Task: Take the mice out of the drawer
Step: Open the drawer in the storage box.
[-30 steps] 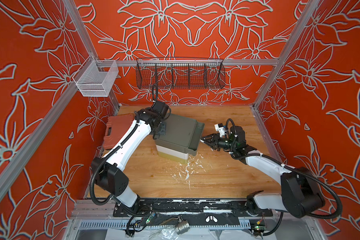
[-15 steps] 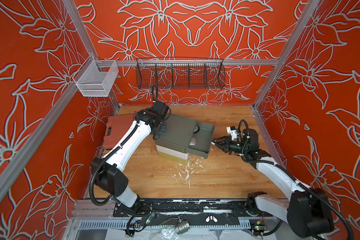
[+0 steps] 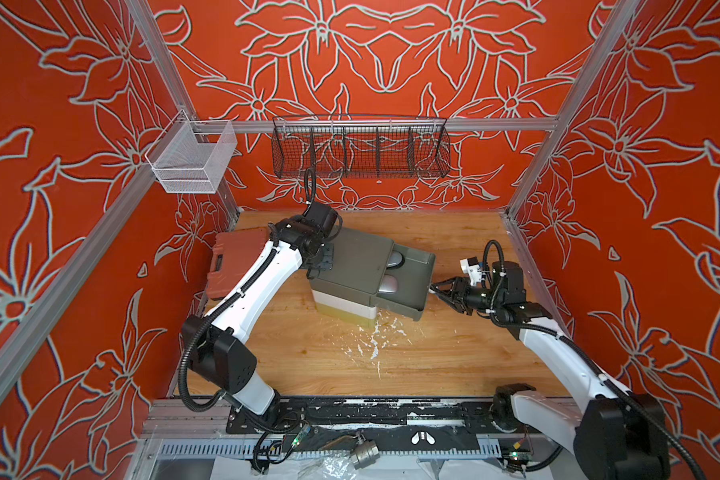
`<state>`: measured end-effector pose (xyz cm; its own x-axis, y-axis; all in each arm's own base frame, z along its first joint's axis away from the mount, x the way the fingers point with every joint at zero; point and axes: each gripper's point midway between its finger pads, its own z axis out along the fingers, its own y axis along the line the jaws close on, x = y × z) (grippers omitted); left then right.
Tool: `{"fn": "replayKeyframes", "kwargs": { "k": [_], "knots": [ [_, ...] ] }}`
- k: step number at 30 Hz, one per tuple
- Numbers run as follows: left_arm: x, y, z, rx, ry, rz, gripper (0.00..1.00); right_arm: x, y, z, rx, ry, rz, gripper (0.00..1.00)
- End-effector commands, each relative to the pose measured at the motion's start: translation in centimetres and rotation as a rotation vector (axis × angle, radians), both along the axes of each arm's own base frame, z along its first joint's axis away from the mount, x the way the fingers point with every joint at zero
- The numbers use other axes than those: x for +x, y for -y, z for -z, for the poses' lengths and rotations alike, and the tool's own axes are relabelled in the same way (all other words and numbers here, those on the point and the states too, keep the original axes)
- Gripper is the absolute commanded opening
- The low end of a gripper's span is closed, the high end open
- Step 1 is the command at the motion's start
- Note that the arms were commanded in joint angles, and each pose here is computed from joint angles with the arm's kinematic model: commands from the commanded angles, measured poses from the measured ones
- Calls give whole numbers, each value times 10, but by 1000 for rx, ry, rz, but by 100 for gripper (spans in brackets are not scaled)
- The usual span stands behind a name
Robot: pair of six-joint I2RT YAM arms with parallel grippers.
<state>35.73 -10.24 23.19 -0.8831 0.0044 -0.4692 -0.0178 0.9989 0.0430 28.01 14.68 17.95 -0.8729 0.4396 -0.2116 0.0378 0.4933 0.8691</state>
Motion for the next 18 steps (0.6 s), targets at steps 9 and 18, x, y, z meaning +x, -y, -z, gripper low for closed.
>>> {"fn": "replayKeyframes", "kwargs": {
  "k": [9, 18],
  "knots": [
    [-16, 3, -49, -71, 75, 26, 48, -6, 29, -63, -338, 110, 54, 68],
    [-32, 47, -71, -341, 151, 98, 52, 10, -47, -84, -596, 290, -325, 68]
  ]
}}
